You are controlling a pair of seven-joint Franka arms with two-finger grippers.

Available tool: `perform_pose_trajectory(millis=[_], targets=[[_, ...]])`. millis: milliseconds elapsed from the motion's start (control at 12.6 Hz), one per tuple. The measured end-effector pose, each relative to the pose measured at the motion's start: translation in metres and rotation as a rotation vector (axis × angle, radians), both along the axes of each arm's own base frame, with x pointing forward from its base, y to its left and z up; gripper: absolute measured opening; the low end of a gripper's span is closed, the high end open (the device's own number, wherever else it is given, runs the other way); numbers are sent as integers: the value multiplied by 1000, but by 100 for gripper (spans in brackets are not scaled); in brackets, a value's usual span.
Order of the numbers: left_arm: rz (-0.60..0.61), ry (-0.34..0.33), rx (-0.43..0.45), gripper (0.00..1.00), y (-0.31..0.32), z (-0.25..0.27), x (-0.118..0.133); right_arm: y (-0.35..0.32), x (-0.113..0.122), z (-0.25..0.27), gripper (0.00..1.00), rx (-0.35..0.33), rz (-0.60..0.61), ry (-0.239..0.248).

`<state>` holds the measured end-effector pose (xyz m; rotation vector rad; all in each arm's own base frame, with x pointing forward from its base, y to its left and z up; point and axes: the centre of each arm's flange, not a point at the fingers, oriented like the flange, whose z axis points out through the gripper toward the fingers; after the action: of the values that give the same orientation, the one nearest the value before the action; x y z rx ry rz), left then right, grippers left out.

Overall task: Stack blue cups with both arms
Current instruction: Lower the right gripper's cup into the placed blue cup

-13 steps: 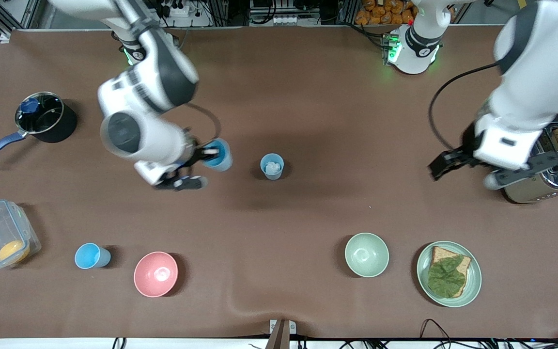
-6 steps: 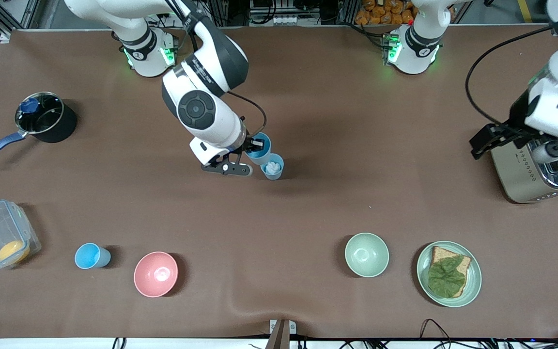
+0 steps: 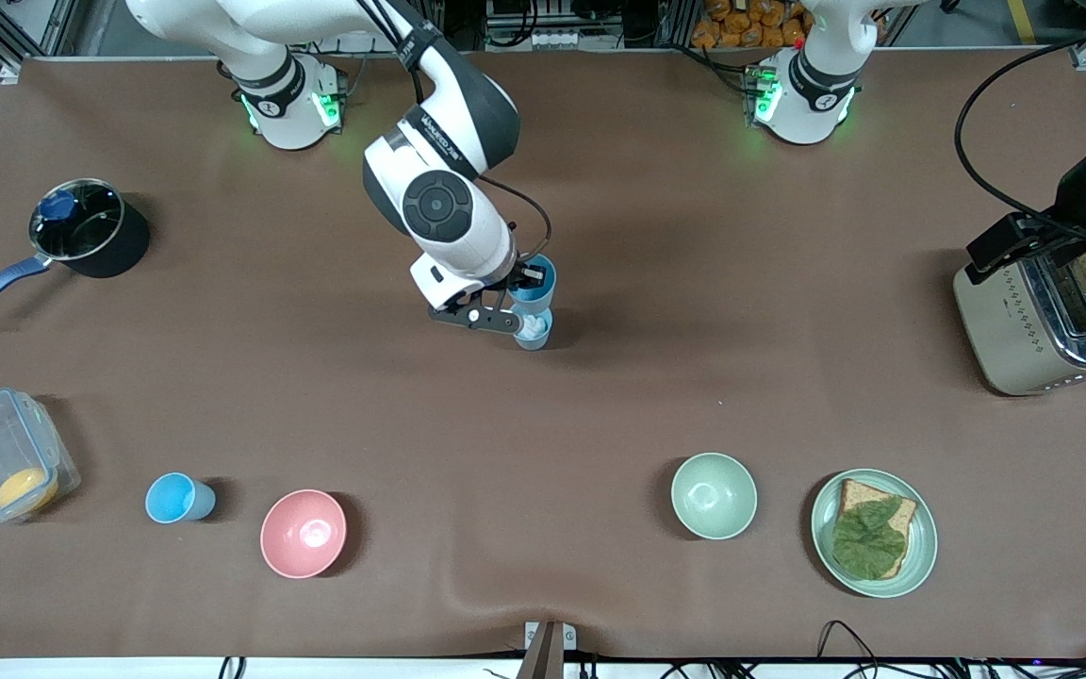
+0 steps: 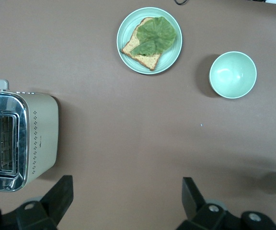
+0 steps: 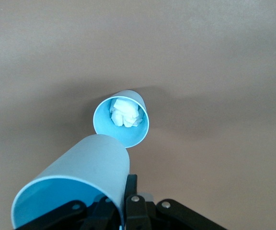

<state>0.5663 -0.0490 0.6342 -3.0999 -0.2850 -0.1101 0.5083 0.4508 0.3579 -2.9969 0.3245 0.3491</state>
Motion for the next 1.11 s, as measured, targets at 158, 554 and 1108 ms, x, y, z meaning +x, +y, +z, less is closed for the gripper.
perform_pose_trajectory(millis=[158, 554, 1108], targets=[[-5, 4, 1, 100, -1, -1, 0, -2, 2, -13, 4, -16, -17, 15], [-9, 24, 0, 100, -3, -12, 3, -5, 8, -41, 4, -37, -42, 31], [-14, 22, -2, 100, -6, -17, 7, -1, 11, -62, 4, -39, -72, 26]])
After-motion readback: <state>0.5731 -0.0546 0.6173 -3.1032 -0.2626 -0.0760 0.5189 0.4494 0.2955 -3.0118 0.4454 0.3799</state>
